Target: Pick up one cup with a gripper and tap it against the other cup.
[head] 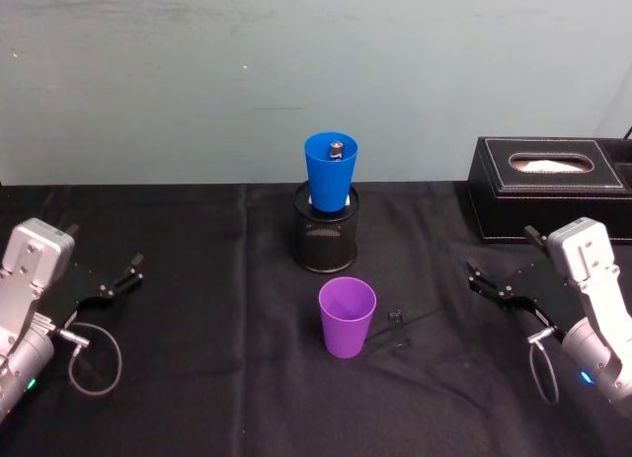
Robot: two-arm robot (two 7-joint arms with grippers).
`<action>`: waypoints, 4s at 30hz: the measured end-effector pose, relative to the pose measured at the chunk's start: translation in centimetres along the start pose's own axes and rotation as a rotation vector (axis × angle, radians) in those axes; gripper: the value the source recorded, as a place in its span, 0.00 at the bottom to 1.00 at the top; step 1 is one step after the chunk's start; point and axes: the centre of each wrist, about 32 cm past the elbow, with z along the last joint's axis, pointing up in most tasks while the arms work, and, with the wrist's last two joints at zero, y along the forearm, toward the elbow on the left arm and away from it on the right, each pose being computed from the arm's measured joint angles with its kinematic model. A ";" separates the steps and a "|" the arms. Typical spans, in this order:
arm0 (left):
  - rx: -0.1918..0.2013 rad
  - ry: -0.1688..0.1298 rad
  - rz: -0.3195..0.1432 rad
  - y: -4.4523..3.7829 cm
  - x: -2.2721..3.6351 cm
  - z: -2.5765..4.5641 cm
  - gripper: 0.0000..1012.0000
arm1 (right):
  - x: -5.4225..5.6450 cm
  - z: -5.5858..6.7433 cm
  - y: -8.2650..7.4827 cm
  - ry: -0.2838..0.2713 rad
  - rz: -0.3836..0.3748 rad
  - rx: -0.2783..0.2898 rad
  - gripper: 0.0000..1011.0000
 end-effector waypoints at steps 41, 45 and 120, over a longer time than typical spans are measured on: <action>0.000 0.000 0.000 0.00 0.00 0.00 0.99 | 0.0 0.0 0.0 0.000 0.000 0.000 0.99; 0.000 0.000 0.000 0.00 0.00 0.00 0.99 | 0.0 0.0 0.0 0.000 0.000 0.000 0.99; 0.000 0.000 0.000 0.00 0.00 0.00 0.99 | -6.3 -1.0 -0.6 0.172 0.489 0.167 0.99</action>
